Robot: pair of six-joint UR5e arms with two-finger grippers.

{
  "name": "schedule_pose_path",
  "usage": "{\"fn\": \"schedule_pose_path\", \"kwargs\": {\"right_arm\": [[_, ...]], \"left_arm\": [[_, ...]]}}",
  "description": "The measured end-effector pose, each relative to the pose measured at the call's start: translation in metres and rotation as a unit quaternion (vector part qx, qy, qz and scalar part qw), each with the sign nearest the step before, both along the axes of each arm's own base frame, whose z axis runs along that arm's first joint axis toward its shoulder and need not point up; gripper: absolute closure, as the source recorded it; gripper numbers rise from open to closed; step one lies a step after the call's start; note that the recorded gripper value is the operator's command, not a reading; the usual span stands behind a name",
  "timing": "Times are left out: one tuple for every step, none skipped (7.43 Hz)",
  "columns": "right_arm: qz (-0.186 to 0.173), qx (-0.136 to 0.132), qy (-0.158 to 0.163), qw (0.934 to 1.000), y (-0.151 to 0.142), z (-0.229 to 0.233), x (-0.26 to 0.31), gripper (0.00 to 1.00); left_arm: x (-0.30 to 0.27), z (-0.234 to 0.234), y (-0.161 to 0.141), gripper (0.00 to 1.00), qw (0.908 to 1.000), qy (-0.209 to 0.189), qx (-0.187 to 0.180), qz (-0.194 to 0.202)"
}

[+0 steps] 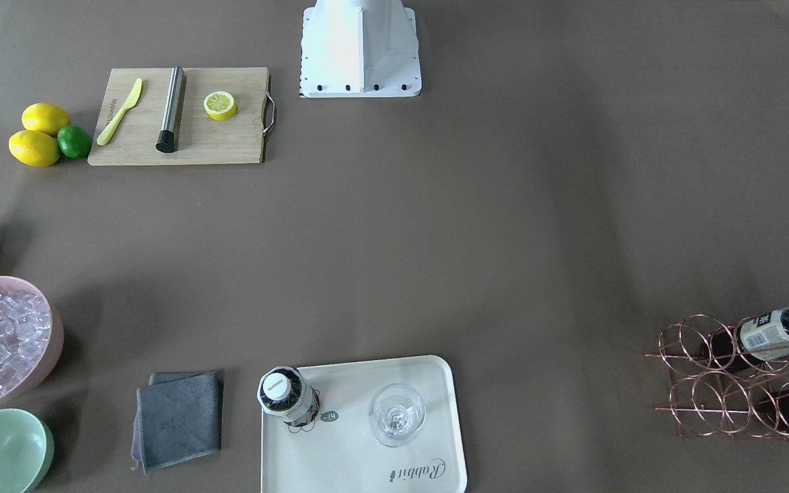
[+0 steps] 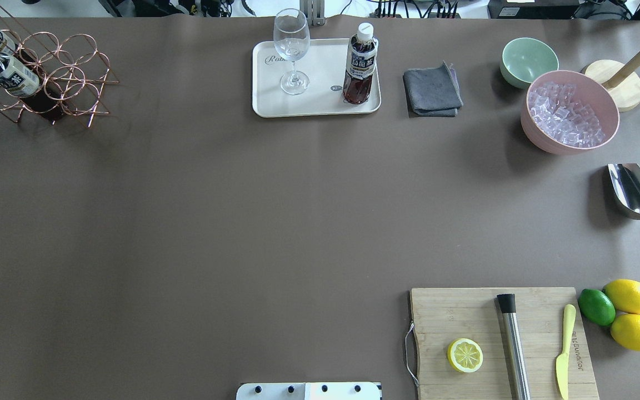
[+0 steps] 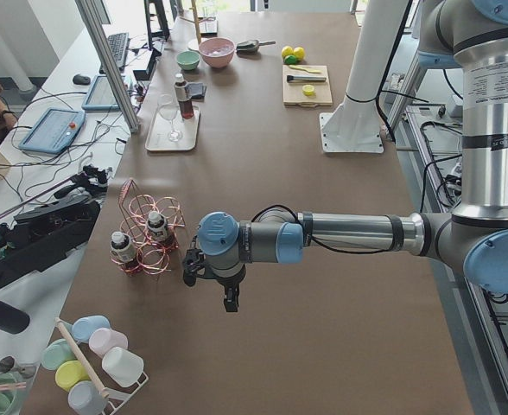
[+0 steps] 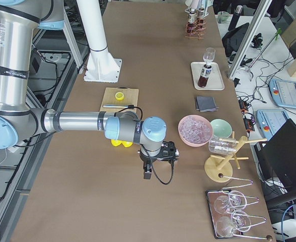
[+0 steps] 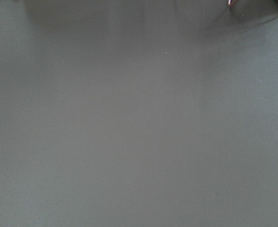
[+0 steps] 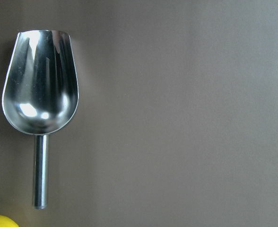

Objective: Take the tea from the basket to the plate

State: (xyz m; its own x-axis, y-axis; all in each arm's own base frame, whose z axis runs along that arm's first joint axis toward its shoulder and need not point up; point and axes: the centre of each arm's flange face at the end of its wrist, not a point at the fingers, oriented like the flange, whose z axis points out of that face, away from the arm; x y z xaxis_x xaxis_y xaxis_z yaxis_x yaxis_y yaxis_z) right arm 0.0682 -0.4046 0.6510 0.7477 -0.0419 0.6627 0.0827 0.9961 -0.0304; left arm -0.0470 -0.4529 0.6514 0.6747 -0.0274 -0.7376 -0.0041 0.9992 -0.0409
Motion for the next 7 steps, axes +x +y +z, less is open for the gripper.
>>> {"fn": "schedule_pose_path", "kwargs": {"right_arm": [[0.001,0.000,0.000,1.0000,0.0004,0.0000,0.0007,0.00],[0.002,0.000,0.000,1.0000,0.0006,0.0000,0.0013,0.00],[0.003,0.000,0.000,1.0000,0.0007,-0.0004,0.0022,0.00],[0.004,0.001,0.000,1.0000,0.0010,-0.0005,0.0033,0.00],[0.006,0.000,0.000,1.0000,0.0015,-0.0003,0.0046,0.00],[0.007,0.000,0.000,1.0000,0.0016,-0.0005,0.0058,0.00],[0.008,0.001,0.000,1.0000,0.0016,-0.0005,0.0064,0.00]], "left_arm": [[0.0001,0.0004,0.0001,0.03,1.0000,0.000,0.000,0.000],[0.0001,0.0002,0.0001,0.03,1.0000,0.000,0.000,0.000],[0.0000,0.0002,0.0005,0.03,1.0000,0.001,-0.001,0.000],[0.0000,0.0004,0.0010,0.03,1.0000,0.001,-0.001,0.000],[-0.0002,0.0007,0.0013,0.03,1.0000,0.001,-0.001,-0.001],[-0.0002,0.0010,0.0014,0.03,1.0000,0.000,-0.001,0.000],[-0.0003,0.0010,0.0015,0.03,1.0000,0.000,-0.001,0.000]]}}
